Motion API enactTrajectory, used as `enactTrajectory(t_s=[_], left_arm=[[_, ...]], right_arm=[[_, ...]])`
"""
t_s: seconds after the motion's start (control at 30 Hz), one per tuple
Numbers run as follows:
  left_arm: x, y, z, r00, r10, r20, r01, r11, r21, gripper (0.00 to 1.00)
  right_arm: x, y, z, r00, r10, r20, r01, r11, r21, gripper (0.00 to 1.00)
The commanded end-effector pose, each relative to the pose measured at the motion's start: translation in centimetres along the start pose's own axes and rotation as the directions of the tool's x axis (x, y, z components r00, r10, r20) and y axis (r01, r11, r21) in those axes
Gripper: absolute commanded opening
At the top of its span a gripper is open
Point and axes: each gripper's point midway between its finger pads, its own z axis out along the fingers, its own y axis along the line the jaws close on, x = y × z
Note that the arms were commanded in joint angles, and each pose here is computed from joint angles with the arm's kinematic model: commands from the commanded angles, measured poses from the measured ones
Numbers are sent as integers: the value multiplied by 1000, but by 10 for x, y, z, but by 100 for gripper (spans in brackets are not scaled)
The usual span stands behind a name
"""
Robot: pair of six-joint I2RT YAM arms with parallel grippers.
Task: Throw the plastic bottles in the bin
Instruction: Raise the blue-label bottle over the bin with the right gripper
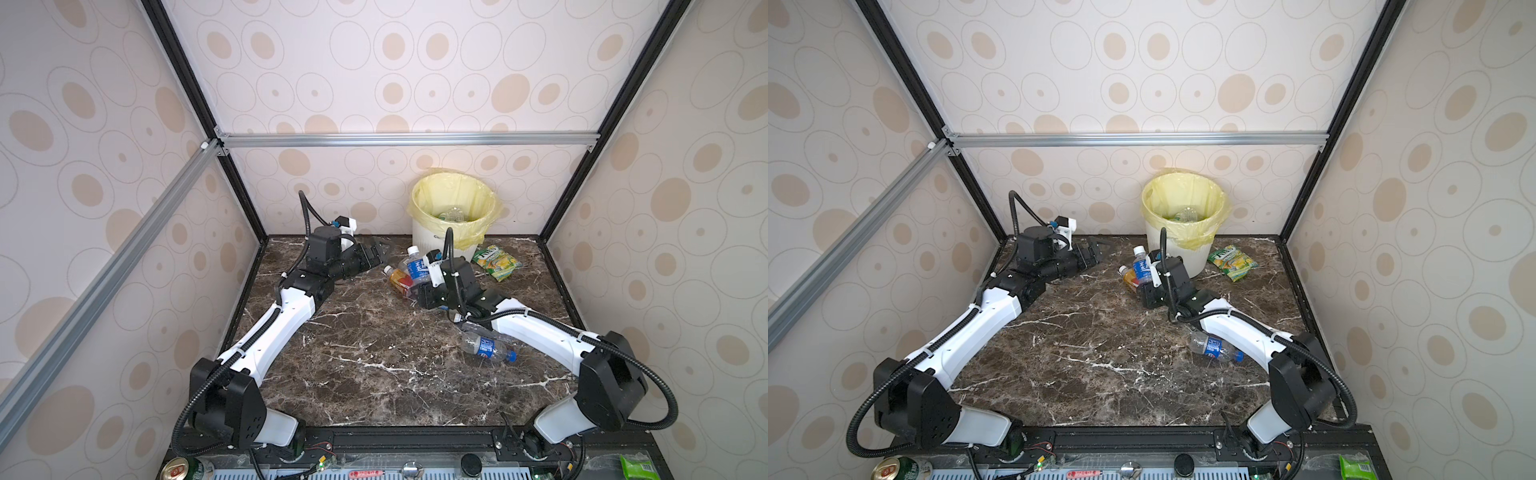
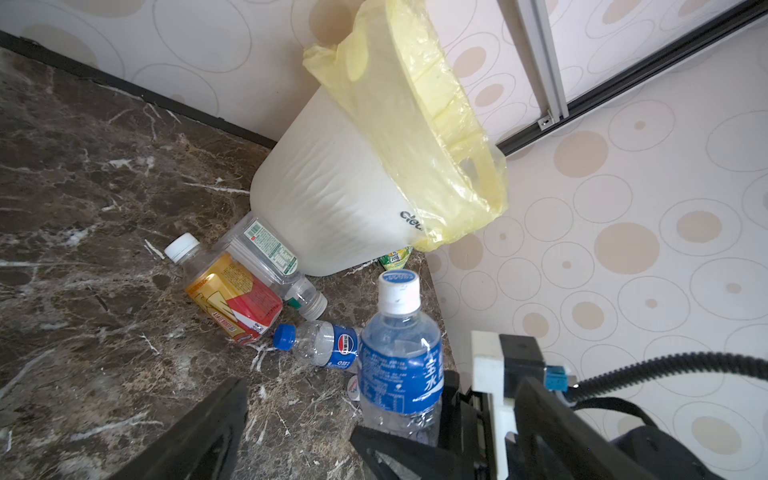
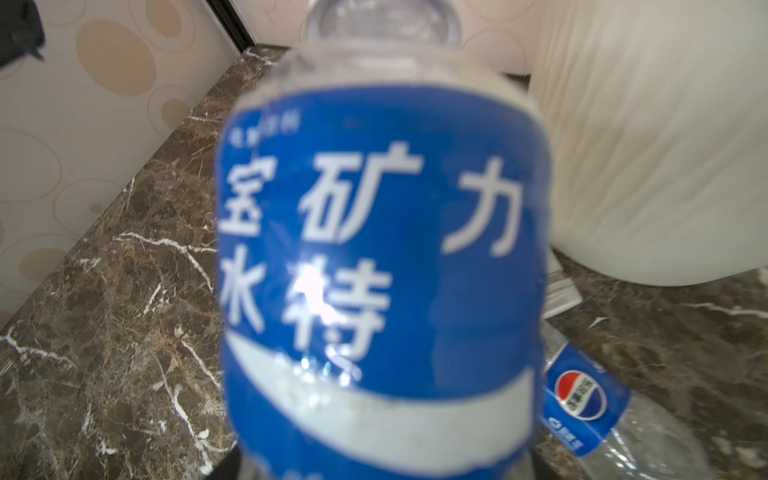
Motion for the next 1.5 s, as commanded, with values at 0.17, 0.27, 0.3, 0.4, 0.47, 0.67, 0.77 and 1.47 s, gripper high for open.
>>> enactTrajectory(t_s=[0.17,0.27,0.3,0.4,0.47,0.67,0.77,1.47], left_arm=[[-48,-71,-5,974,194,116,-205,974,98,99],[-64,-85,-3,953,266,144,-278,958,73,99],[-68,-91,-3,946,288,150,-301,951,70,99],[-78,-107,0,924,343,169,-359,931,72,99],[-82,-118,4,907,378,185,-397,915,73,99],[-92,-145,18,846,493,203,-505,863,10,99],[-91,-155,23,839,499,215,-515,857,20,99],[-68,-137,21,839,509,190,-508,859,-61,99]], right_arm=[[-102,-24,-66,976,-92,196,68,990,123,45],[-138,-32,-90,953,-118,280,71,982,172,45],[-151,-35,-99,941,-131,311,71,978,197,45],[-187,-40,-127,901,-164,402,64,966,251,46],[-209,-43,-146,868,-183,462,53,958,281,46],[-272,-38,-214,734,-262,627,38,937,347,47],[-298,-29,-255,651,-289,702,34,935,353,47],[-308,-120,-142,861,-114,496,-123,898,421,70]])
